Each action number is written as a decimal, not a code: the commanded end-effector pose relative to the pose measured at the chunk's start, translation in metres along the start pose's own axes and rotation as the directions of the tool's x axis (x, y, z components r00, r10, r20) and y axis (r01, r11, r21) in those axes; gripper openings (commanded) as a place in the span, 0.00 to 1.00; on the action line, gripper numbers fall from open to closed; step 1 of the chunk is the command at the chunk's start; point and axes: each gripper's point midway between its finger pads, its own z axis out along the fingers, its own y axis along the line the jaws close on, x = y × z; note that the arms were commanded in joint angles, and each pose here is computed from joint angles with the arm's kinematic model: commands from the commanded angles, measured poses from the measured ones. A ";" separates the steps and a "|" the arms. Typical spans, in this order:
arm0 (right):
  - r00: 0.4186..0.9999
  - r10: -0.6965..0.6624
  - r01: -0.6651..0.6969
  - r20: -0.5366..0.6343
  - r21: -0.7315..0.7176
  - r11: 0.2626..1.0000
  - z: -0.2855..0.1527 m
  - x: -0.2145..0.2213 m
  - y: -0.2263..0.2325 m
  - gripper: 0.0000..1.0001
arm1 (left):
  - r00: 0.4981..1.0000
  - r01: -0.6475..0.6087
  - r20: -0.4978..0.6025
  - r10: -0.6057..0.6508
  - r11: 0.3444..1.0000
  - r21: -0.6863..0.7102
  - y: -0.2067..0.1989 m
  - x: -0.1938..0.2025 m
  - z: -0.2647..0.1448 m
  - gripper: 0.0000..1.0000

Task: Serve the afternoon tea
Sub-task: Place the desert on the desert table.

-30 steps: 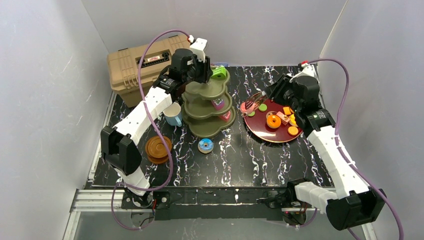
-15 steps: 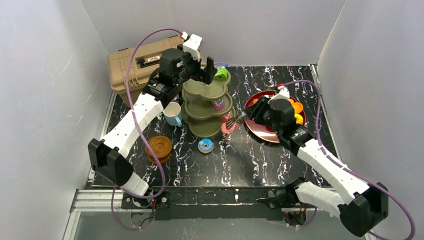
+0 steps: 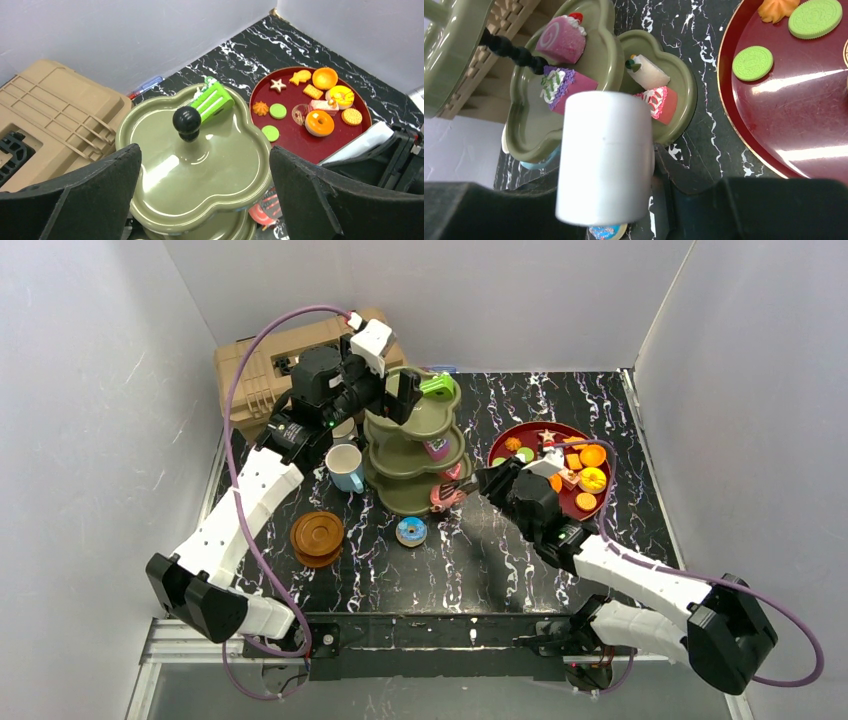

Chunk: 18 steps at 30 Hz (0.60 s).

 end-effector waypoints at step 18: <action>0.974 0.186 -0.181 0.127 -0.044 0.982 0.029 0.001 0.025 0.28 | 0.999 -0.036 -0.022 0.036 0.999 0.014 -0.003 0.001 -0.032 0.98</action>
